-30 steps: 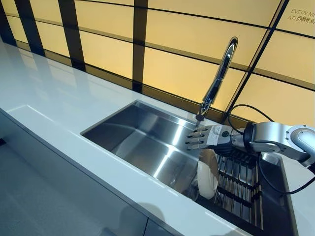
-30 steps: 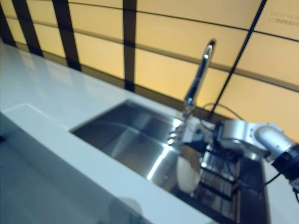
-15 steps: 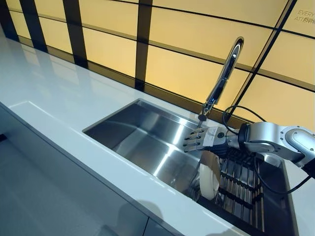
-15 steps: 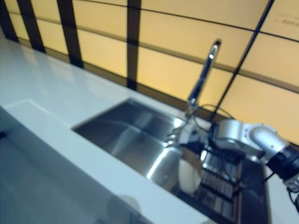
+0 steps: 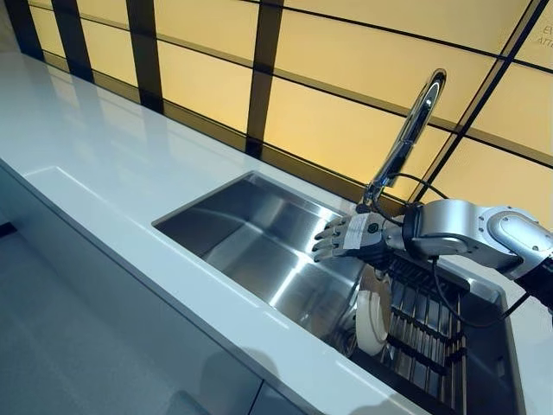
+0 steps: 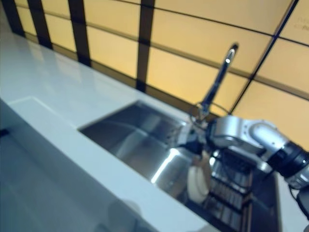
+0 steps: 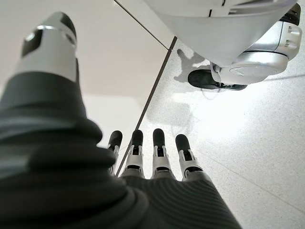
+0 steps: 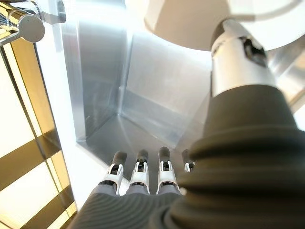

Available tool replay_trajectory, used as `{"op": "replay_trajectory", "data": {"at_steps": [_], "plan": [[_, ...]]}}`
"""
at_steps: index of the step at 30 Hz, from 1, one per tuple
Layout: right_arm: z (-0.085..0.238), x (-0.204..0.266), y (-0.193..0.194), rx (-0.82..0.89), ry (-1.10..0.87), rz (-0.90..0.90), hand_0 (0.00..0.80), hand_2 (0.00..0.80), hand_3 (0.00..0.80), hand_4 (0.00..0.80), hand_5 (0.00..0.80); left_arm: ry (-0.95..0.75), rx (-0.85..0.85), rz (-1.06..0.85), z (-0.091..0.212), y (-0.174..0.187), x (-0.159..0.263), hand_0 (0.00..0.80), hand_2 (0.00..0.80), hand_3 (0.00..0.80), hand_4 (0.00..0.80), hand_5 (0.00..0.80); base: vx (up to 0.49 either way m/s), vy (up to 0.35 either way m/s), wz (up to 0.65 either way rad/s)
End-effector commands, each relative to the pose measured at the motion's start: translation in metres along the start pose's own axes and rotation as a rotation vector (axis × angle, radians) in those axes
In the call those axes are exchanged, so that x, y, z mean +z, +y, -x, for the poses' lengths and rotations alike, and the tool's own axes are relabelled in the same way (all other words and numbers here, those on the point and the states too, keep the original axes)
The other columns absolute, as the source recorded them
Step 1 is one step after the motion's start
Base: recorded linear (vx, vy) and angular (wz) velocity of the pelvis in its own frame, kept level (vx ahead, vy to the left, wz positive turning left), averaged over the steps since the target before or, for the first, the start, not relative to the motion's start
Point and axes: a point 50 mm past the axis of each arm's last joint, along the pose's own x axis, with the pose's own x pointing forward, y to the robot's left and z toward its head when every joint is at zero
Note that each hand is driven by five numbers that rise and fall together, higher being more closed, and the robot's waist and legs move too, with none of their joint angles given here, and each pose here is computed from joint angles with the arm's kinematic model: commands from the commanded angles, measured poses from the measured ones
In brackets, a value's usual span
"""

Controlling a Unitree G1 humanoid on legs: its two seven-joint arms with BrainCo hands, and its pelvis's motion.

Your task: Take plates into dishwasher

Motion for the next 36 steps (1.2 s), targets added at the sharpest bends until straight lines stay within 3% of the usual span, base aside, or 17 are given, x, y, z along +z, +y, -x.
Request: {"op": "replay_trajectory", "data": {"at_steps": [1, 36], "plan": [[0.004, -0.010, -0.011, 0.014, 0.035, -0.021, 0.000, 0.000, 0.000, 0.000, 0.000, -0.046, 0.015, -0.084, -0.004, 0.011, 0.015, 0.000, 0.000, 0.000, 0.000, 0.000, 0.000, 0.000, 0.00], [0.014, -0.012, 0.012, 0.122, 0.049, -0.077, 0.000, 0.000, 0.000, 0.000, 0.000, -0.038, 0.045, -0.084, -0.002, 0.021, 0.008, 0.000, 0.000, 0.000, 0.000, 0.000, 0.000, 0.000, 0.00]]}}
